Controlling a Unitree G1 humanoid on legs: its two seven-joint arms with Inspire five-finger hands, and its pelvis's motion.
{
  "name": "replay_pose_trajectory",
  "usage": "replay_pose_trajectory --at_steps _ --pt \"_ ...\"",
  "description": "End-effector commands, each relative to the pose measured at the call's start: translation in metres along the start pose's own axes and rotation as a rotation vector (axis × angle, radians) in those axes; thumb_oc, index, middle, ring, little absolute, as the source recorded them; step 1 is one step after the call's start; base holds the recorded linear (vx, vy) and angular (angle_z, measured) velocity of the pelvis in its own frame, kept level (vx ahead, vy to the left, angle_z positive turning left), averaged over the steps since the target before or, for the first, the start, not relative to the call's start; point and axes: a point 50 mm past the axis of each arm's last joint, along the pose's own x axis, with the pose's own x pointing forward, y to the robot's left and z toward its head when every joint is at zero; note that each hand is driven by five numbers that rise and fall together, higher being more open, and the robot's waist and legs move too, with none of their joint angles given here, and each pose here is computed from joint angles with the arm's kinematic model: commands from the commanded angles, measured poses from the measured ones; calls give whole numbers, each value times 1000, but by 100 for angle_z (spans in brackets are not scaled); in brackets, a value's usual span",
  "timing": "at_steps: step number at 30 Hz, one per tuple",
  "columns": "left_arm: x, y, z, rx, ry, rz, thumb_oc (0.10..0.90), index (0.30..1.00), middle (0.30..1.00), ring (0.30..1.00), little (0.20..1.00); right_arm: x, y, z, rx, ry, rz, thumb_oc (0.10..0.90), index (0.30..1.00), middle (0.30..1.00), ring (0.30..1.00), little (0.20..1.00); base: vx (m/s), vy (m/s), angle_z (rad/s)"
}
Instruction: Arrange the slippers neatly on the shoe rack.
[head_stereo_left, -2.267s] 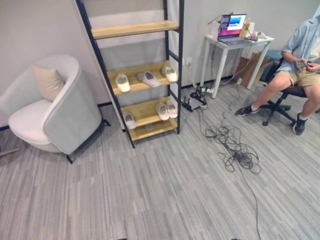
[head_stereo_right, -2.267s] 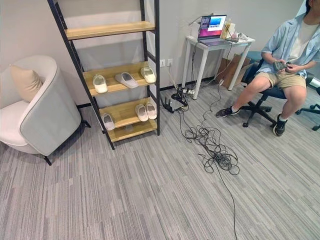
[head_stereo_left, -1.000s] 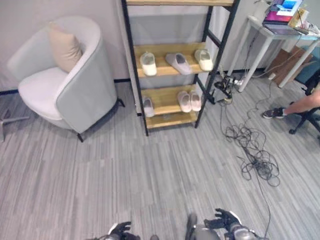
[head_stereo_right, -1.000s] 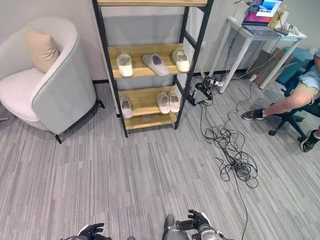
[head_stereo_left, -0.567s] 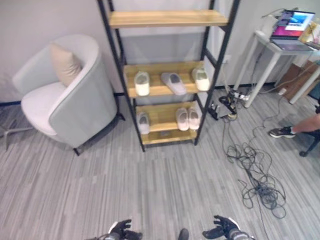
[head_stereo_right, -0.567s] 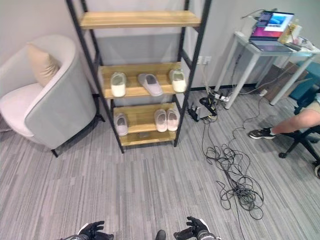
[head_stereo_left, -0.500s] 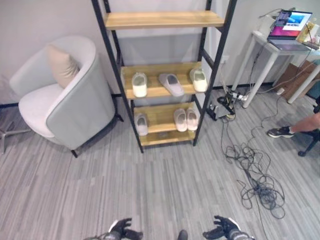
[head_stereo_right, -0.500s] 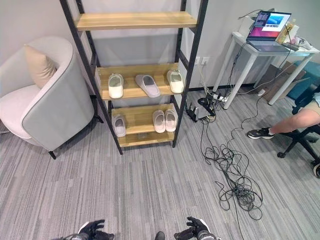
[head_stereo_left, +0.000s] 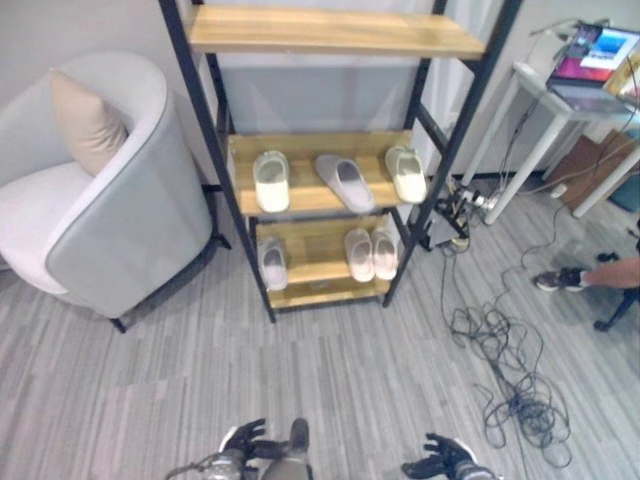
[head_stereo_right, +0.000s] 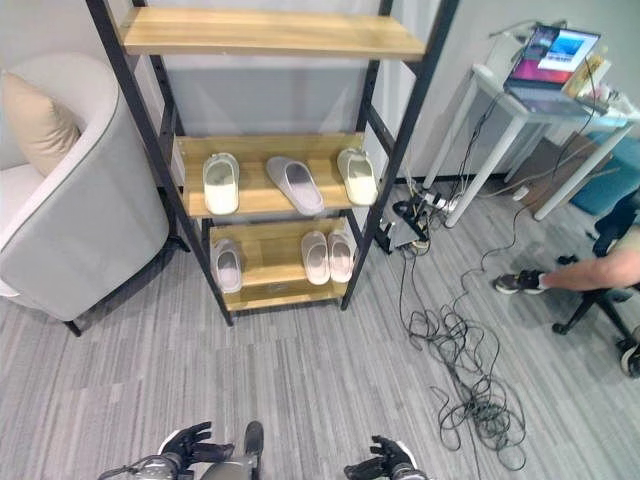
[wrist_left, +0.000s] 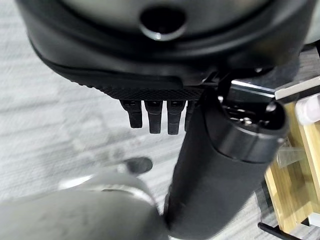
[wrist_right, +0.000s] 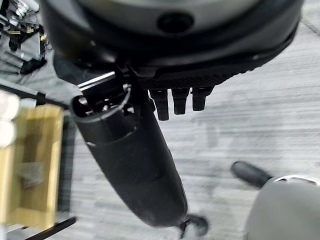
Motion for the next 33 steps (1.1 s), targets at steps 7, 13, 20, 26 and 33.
replay_pose_trajectory --at_steps 7,13,20,26,33 --pt "-3 -3 -11 51 8 -30 800 900 900 900 900 2 -3 32 21 -143 9 800 900 900 900 900 232 60 25" --pt "-4 -6 -16 60 28 -30 800 900 900 900 900 2 -3 44 34 -192 13 800 900 900 900 900 309 -120 33" --pt "-8 -8 -35 73 88 -41 800 900 900 900 900 0 -5 31 3 -159 19 800 900 900 900 900 257 -150 48" --pt "-3 -15 -13 63 15 -50 800 900 900 900 900 -2 -23 32 51 -181 -54 800 900 900 900 900 59 -169 41" --pt "-4 -14 -16 69 25 -44 800 900 900 900 900 -3 -22 37 27 -207 -48 800 900 900 900 900 114 -24 29"
